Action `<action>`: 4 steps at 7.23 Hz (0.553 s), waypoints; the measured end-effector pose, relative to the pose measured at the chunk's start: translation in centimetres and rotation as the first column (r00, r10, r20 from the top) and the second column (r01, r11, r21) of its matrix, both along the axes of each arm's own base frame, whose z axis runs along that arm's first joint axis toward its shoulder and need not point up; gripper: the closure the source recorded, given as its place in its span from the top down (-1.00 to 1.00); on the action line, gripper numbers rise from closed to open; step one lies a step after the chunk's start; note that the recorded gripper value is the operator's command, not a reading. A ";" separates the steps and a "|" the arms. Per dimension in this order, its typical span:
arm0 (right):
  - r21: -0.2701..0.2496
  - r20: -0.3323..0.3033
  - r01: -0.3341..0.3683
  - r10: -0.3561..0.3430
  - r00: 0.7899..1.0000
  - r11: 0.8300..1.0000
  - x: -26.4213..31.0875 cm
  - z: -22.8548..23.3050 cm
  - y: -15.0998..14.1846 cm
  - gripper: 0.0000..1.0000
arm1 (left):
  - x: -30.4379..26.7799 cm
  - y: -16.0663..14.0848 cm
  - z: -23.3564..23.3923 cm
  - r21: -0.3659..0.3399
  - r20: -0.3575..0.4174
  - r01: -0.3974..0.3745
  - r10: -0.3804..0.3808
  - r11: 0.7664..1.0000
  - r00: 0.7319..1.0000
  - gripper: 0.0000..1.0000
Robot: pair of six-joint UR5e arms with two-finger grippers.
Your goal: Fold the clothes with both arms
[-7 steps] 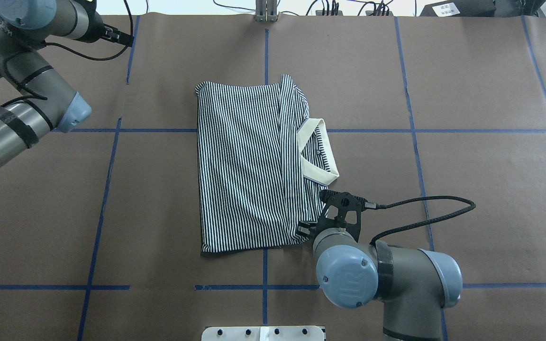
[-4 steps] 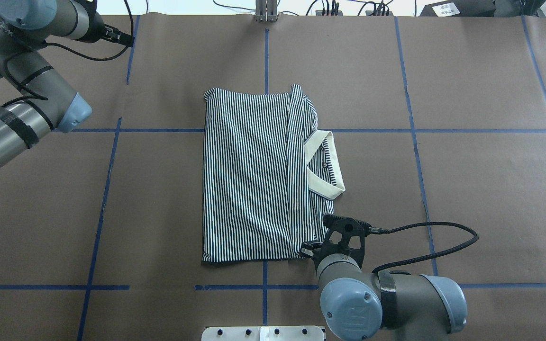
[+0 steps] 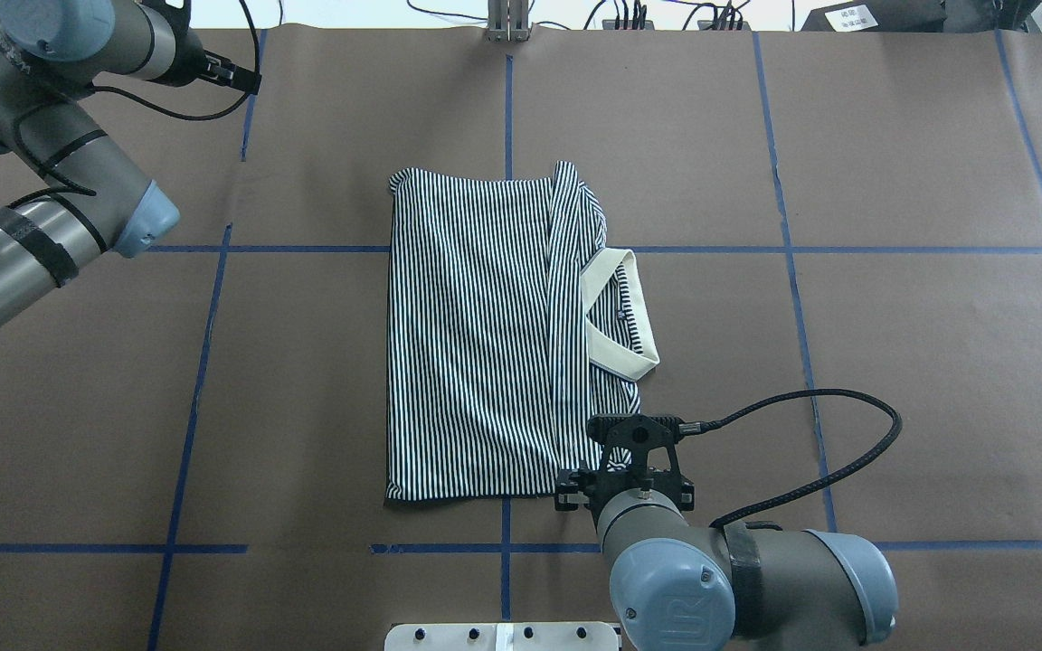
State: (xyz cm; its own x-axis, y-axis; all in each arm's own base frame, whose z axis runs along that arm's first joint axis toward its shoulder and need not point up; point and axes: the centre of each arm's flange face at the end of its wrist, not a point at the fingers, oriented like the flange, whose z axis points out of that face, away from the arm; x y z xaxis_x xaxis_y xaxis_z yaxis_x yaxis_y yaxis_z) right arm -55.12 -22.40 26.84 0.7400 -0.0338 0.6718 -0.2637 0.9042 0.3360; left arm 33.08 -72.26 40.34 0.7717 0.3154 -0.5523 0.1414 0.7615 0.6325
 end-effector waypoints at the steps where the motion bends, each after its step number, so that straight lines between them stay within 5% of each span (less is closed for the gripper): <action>1: 0.081 -0.044 0.070 -0.067 0.997 0.994 0.0 -0.4 0.0 1.00 | 0.2 0.1 0.0 -0.003 -0.003 0.001 -0.001 1.000 1.000 1.00; 2: 0.154 -0.079 0.128 -0.117 0.990 0.980 0.0 -0.7 -0.1 0.98 | 0.4 0.2 0.0 -0.007 -0.007 0.001 -0.001 1.000 1.000 1.00; 4: 0.251 -0.116 0.204 -0.179 0.977 0.946 -0.3 -1.2 0.3 0.41 | 0.7 0.3 0.0 -0.014 -0.014 0.003 -0.003 1.000 1.000 1.00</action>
